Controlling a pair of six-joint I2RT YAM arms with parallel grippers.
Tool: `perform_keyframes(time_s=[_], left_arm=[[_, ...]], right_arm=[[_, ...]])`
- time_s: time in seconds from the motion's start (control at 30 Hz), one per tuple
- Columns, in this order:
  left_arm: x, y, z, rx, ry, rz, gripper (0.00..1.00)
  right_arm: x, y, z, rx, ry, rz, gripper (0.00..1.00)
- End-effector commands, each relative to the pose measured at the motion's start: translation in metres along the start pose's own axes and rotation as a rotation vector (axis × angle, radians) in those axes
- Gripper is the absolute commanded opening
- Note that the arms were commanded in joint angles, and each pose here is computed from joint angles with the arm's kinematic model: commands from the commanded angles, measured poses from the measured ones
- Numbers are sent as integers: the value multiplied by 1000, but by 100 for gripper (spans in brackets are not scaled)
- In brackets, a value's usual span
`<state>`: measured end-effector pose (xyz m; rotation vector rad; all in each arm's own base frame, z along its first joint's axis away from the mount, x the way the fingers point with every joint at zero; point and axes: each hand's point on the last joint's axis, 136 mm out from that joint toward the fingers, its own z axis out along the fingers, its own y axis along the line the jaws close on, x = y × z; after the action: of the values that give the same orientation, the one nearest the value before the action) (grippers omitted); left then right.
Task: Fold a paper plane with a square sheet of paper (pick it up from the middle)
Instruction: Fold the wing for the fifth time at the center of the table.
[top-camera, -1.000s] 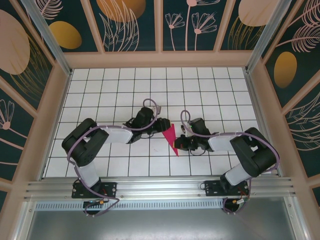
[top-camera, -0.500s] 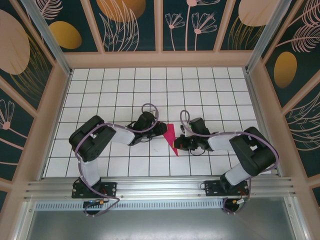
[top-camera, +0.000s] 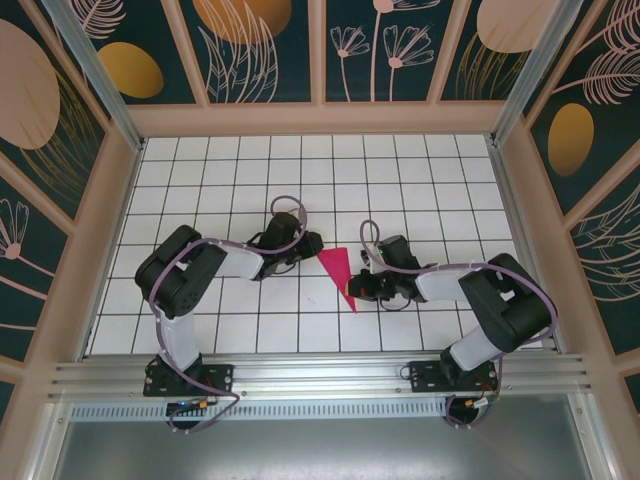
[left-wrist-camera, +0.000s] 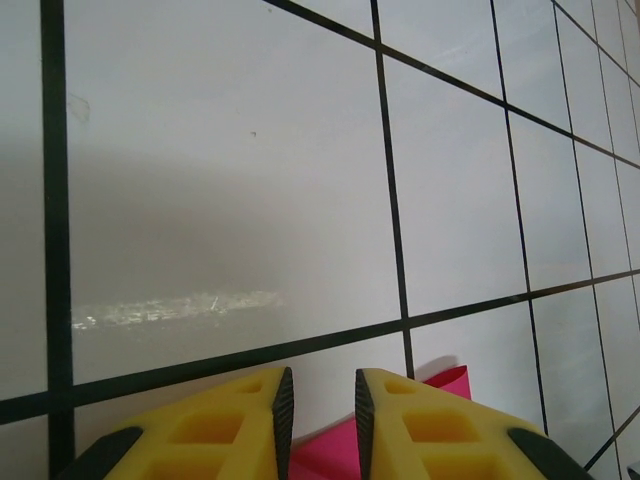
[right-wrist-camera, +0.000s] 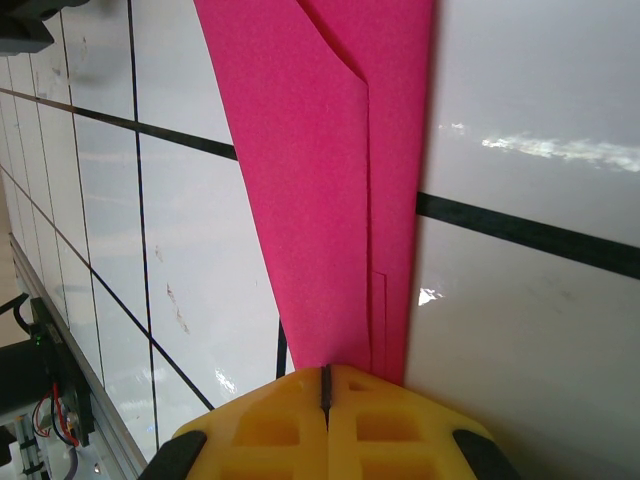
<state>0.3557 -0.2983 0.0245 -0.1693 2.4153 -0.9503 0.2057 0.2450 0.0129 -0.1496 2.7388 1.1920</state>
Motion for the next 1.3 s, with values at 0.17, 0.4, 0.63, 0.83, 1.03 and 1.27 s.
perform_keyframes(time_s=[0.17, 0.4, 0.63, 0.83, 1.03, 1.27], left_arm=[[-23, -18, -32, 15, -58, 19, 32], [17, -76, -32, 292, 129, 41, 24], [59, -65, -11, 326, 251, -10, 23], [77, -43, 0, 267, 279, -26, 23], [87, -13, 9, 157, 280, -35, 22], [86, -12, 5, 149, 275, -22, 23]], right_arm=[[44, -46, 5, 173, 138, 102, 0], [39, -43, 6, 167, 127, 108, 0], [35, -40, 6, 161, 117, 108, 0], [30, -35, 4, 155, 106, 104, 0], [9, 0, -7, 75, 47, 61, 3], [-15, 38, -11, 16, -9, 8, 5]])
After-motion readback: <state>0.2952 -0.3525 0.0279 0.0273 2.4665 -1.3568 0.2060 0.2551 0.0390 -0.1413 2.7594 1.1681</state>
